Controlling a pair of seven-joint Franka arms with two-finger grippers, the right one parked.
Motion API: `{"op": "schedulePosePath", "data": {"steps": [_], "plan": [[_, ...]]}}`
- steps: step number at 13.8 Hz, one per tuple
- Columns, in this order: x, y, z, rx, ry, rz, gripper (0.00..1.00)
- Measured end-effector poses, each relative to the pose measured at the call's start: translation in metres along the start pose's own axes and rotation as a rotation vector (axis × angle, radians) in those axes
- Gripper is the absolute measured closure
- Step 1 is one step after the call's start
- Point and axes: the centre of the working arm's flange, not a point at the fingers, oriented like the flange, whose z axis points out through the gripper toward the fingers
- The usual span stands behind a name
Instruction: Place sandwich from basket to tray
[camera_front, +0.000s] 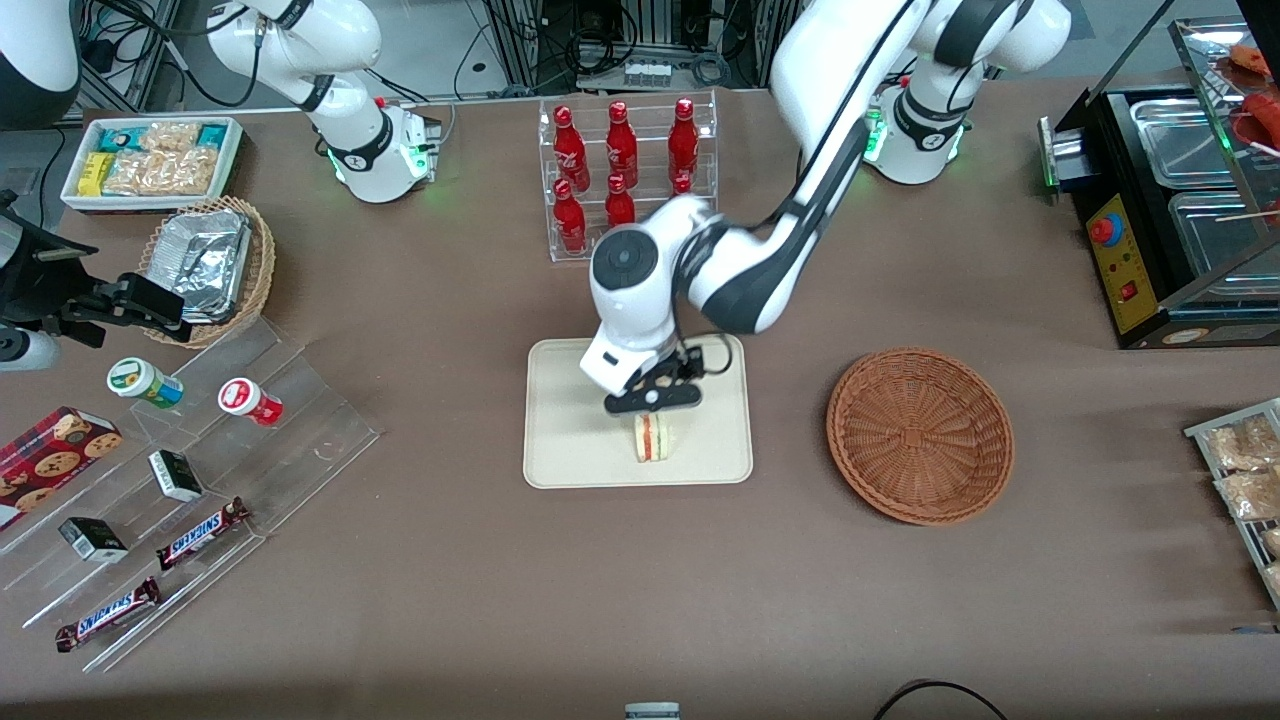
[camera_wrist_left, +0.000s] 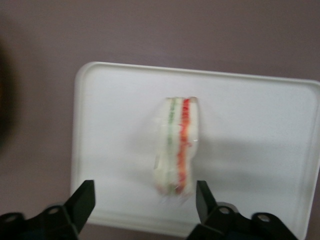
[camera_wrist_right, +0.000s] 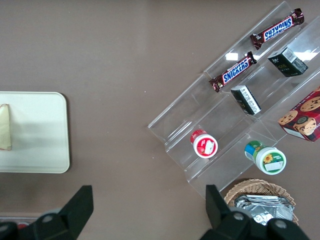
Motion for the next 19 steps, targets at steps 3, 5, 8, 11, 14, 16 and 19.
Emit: {"op": "schedulePosePath", "data": {"steps": [3, 5, 8, 11, 14, 16, 19], "plan": [[0.036, -0.078, -0.092, 0.006, -0.006, -0.112, 0.0], [0.06, -0.136, -0.126, 0.022, -0.027, -0.164, 0.0], [0.084, -0.232, -0.15, 0.025, -0.057, -0.085, 0.0], [0.097, -0.347, -0.163, -0.018, -0.093, -0.002, 0.0], [0.093, -0.431, -0.16, -0.063, -0.122, 0.08, 0.0], [0.093, -0.474, -0.158, -0.129, -0.133, 0.115, 0.0], [0.092, -0.505, -0.168, -0.16, -0.121, 0.137, 0.0]]}}
